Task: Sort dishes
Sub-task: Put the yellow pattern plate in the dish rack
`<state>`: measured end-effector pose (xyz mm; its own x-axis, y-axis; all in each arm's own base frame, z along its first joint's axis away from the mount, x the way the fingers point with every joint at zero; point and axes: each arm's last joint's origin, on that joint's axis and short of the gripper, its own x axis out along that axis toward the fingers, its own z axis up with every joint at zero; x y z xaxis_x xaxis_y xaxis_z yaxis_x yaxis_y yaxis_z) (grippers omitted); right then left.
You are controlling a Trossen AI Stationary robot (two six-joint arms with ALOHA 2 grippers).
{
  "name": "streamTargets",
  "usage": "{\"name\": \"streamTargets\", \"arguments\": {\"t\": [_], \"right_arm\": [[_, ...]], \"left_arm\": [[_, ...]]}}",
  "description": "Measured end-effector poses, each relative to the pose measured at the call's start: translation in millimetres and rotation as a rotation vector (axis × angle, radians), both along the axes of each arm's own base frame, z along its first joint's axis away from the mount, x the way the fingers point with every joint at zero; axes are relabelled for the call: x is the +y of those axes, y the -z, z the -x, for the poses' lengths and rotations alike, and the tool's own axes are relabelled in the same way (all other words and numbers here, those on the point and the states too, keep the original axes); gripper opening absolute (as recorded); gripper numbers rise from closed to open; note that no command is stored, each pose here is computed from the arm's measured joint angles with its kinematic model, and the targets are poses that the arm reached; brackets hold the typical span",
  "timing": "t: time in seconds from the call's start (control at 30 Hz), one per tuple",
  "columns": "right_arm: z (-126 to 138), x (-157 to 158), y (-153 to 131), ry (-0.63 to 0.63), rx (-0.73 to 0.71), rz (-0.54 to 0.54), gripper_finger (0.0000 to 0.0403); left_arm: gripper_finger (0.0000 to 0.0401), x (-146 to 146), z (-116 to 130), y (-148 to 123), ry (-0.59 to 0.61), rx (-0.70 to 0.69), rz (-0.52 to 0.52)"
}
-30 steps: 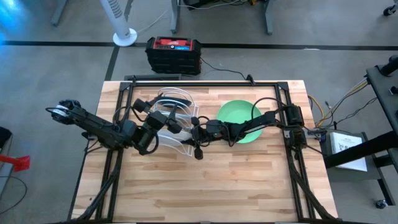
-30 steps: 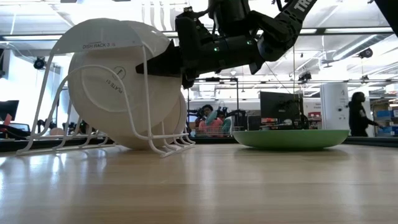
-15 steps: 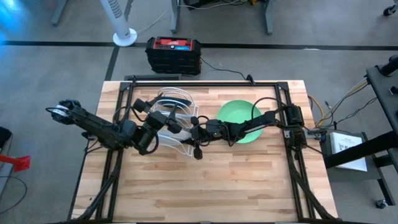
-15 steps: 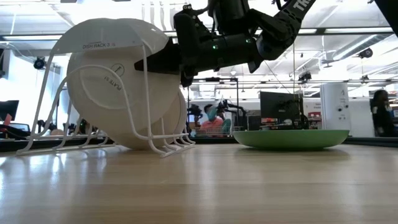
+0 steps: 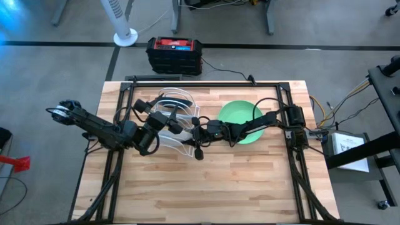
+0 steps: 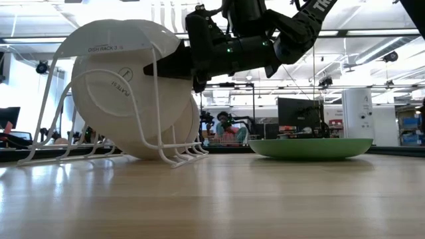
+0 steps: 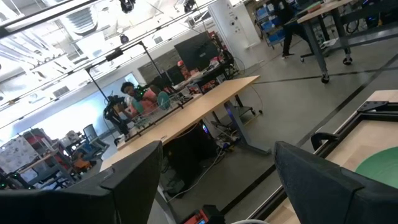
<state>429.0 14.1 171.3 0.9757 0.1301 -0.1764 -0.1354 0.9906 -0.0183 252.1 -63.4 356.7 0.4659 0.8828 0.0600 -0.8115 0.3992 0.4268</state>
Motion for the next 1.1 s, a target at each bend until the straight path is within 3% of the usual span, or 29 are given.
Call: {"name": "streamTargets", "arguments": {"t": [0.3,1.1], "right_arm": [[-4.7,0.1,20.0,0.002,0.012,-0.010,0.0024],[-19.6,-0.5,31.5,0.007,0.021,-0.009,0.0024]], "left_arm": [[0.0296,0.1,-0.1,0.4,-0.001,0.005,-0.002],[0.0296,-0.3,-1.0,2.7,0.007,0.004,0.000]]}}
